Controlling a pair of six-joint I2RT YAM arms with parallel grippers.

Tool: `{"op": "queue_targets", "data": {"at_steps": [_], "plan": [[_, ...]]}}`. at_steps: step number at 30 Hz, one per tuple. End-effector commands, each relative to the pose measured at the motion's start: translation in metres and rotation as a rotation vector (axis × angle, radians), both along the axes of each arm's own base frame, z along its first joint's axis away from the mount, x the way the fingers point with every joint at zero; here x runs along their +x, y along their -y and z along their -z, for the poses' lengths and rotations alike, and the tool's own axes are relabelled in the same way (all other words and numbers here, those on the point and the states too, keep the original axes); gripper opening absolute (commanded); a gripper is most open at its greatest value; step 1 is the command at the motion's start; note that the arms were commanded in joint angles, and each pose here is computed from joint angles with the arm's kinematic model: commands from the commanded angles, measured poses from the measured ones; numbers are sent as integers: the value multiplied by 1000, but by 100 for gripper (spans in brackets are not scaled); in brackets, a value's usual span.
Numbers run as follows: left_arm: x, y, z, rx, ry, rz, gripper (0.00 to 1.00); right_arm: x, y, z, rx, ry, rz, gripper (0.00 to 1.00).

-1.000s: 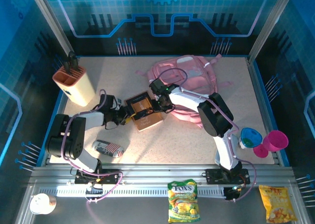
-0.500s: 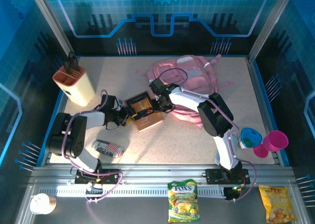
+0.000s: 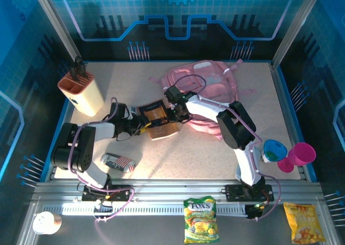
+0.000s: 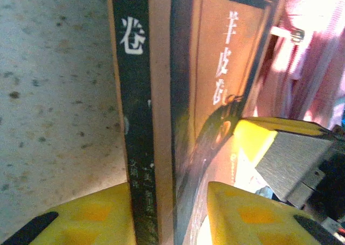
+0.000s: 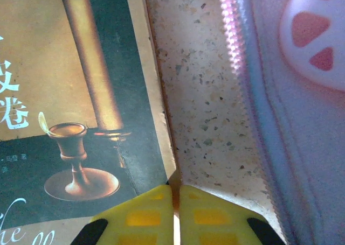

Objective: Pack books, pencil case, and school supplies into a backpack

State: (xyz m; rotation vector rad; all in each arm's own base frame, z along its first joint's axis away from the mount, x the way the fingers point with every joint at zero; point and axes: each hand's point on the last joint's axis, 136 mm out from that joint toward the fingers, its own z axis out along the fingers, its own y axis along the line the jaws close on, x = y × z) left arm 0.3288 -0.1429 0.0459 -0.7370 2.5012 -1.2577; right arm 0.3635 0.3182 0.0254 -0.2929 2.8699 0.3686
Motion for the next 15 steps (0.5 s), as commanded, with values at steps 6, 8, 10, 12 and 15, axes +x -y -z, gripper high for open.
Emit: {"op": "queue_targets", "data": {"at_steps": [6, 8, 10, 12, 15], "plan": [[6, 20, -32, -97, 117, 84, 34, -37, 19, 65, -91, -172, -6, 10], [8, 24, -28, -98, 98, 89, 33, -37, 17, 62, -80, -166, -9, 10], [10, 28, -26, -99, 92, 96, 33, -36, 16, 59, -67, -157, -11, 11], [13, 31, -27, -100, 96, 102, 33, -35, 15, 55, -52, -148, -13, 11], [15, 34, -29, -102, 99, 108, 32, -34, 13, 48, -27, -133, -15, 13]]}}
